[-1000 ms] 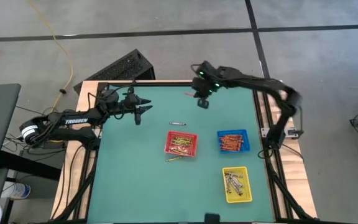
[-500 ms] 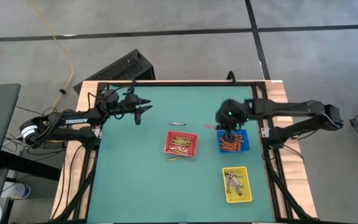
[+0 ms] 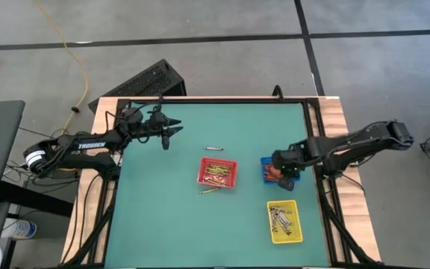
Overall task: Sort crayons
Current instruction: Put the orange crayon into the blue basket, then put the black crayon into the yellow basket
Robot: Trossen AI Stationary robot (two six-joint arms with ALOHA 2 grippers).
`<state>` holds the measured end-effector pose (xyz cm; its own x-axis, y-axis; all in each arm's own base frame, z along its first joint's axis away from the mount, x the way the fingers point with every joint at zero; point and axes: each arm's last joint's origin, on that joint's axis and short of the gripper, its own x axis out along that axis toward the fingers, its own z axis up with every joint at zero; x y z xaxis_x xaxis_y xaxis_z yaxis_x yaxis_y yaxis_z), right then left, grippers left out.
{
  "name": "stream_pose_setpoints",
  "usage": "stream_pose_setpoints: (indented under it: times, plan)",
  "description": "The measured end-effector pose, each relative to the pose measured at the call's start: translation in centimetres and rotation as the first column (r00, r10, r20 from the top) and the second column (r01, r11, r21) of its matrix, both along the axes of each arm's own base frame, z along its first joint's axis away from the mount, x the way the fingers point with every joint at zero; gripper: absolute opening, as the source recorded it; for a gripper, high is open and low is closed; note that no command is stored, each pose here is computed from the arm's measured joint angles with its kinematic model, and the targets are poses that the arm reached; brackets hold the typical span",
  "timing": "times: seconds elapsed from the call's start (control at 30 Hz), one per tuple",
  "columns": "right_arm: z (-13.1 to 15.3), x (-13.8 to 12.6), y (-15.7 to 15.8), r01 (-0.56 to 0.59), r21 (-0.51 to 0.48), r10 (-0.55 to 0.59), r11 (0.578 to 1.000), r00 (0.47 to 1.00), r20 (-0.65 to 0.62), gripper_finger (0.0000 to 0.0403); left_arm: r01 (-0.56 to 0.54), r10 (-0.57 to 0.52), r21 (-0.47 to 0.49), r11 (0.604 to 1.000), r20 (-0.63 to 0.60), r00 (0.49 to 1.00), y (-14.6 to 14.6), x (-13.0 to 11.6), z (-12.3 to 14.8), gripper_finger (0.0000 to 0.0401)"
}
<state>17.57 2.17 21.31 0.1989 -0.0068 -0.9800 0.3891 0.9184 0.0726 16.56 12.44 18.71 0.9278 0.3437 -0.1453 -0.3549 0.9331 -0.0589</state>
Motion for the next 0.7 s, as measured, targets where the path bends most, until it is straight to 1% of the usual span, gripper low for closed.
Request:
stream_pose_setpoints:
  times: [0.13, 0.47, 0.7]
  plan:
    - [0.01, 0.06, 0.11, 0.012, -0.019, -0.012, 1.0, 1.0, 0.011, 0.0007, -0.005, 0.005, -0.011, 1.0, 0.004, 1.0, 0.01, 0.0, 0.0, 0.0121]
    - [0.02, 0.07, 0.08, 0.017, -0.025, -0.017, 1.0, 1.0, 0.013, 0.0056, -0.007, 0.007, -0.027, 1.0, 0.01, 1.0, 0.01, 0.0, 0.0, 0.0121]
    - [0.02, 0.07, 0.04, 0.017, -0.039, -0.016, 0.999, 1.0, 0.015, 0.0062, -0.006, 0.006, -0.033, 0.999, 0.003, 1.0, -0.01, -0.01, -0.08, 0.0121]
